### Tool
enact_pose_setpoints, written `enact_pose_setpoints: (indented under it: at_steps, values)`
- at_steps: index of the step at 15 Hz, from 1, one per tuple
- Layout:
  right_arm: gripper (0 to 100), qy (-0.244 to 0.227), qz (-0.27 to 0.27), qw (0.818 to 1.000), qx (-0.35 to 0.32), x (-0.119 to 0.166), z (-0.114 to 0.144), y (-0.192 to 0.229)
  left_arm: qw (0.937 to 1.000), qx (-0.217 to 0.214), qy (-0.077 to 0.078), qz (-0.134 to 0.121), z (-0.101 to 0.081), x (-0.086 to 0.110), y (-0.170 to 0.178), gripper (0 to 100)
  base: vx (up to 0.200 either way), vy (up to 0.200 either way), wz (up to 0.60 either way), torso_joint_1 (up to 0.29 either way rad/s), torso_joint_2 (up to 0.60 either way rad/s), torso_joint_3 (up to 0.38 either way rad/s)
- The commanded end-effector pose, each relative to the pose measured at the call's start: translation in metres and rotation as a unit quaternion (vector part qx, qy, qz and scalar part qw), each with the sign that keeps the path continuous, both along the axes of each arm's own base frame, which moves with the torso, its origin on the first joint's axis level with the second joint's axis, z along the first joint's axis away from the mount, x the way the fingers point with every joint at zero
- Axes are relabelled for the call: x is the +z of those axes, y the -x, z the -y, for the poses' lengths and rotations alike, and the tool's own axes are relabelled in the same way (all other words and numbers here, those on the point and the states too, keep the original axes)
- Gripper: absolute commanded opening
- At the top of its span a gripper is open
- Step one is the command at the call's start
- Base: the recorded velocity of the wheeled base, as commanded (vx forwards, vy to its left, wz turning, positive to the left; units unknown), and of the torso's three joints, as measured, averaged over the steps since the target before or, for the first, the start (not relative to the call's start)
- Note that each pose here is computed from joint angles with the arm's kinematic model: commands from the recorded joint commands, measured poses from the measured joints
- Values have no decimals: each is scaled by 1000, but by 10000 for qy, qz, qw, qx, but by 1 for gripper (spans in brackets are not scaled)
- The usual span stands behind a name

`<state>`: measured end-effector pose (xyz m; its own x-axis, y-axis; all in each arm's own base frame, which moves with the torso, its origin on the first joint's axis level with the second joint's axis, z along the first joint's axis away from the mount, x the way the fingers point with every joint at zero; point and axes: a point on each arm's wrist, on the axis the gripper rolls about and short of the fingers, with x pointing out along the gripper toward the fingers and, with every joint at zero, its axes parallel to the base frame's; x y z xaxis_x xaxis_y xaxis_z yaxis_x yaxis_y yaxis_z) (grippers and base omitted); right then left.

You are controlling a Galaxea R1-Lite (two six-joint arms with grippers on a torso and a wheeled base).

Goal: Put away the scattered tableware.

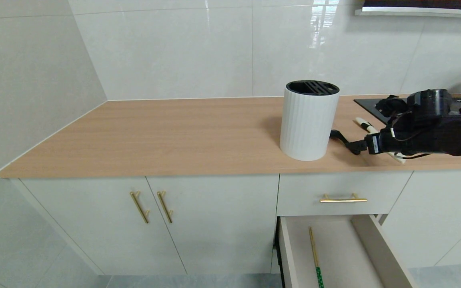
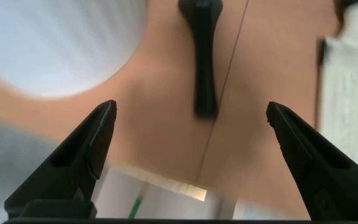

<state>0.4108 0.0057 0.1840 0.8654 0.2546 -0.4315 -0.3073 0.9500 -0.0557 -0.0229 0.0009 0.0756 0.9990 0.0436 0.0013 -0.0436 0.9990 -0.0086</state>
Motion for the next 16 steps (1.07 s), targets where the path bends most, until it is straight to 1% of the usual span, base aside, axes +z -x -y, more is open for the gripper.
enact_pose_setpoints:
  at_steps: [1,8,14,15,16]
  values:
    - [100,25,-171,9998,38,-37,-1,-27,10000,4,3,1,0,0,0,100,0,0,0,0,0,0]
    - [100,2,64,10000,39,-47,-5,-50,10000,4,3,1,0,0,0,100,0,0,0,0,0,0]
    - [100,-131,40,9999,-49,-57,-3,-63,10000,4,3,1,0,0,0,100,0,0,0,0,0,0]
    - [0,-131,40,9999,-49,-57,-3,-63,10000,4,3,1,0,0,0,100,0,0,0,0,0,0]
    - [0,-134,10,9999,-43,-59,-3,-64,10000,4,3,1,0,0,0,100,0,0,0,0,0,0]
